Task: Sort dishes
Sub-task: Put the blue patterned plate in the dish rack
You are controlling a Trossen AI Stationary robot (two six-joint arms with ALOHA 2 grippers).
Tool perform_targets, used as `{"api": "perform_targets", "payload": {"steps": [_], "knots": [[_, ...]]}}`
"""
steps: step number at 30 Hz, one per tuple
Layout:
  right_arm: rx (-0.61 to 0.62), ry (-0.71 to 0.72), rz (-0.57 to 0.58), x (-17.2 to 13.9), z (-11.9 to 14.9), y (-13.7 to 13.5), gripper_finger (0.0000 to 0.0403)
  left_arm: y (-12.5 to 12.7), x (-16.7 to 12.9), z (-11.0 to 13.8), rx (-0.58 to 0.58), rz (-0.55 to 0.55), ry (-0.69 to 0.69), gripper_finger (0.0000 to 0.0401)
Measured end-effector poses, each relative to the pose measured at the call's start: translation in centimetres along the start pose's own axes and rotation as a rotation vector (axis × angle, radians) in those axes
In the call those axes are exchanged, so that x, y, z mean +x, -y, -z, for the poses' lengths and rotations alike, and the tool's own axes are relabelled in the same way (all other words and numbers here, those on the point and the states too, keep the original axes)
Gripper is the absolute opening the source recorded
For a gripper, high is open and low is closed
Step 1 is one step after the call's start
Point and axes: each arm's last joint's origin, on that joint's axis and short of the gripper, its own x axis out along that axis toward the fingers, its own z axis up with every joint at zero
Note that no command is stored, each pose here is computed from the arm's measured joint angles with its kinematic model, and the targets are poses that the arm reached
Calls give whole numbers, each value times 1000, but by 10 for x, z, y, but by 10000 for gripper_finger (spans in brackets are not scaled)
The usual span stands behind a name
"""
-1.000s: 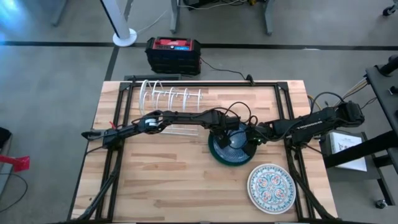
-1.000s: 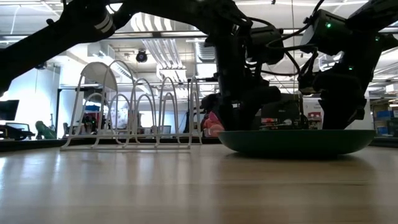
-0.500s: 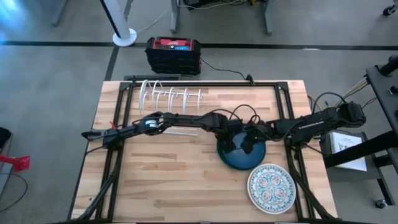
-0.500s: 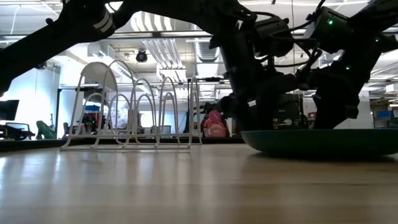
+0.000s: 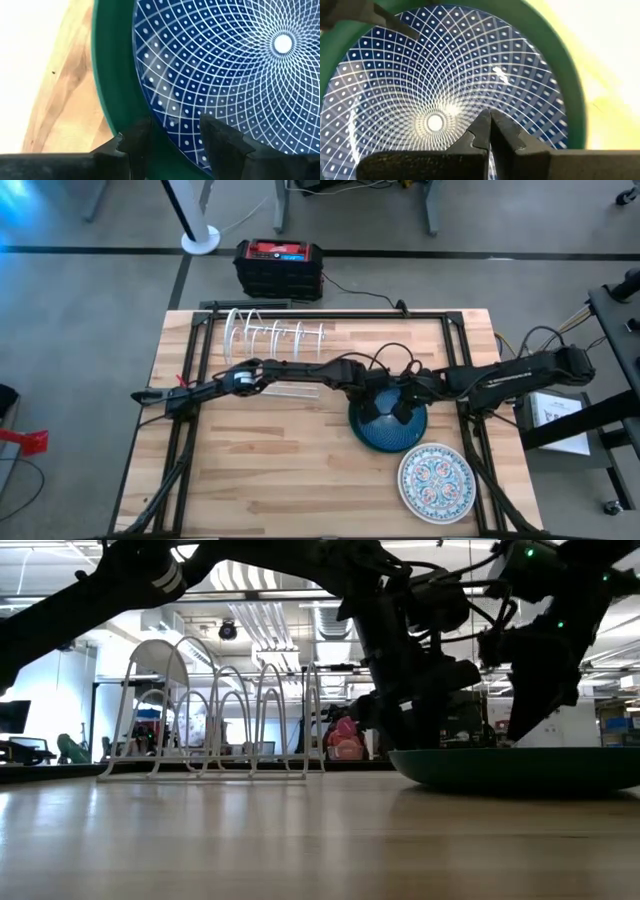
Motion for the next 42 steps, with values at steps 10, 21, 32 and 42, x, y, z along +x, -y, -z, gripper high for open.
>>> {"api": "perform_targets", "payload": {"steps": [10,21,32,42], "knots": [[63,-69,-59,-31,19,12,0,-2,0,-1,8,-2,6,155],[102,-136,-70,-12,46,11,0,-3,-1,-2,20,-2,6,155],[129,-156,-32,8,54,9,0,-3,-1,0,45,64,-36,155],[170,-116,-33,20,57,9,0,-6,-1,0,39,102,-63,155]]}}
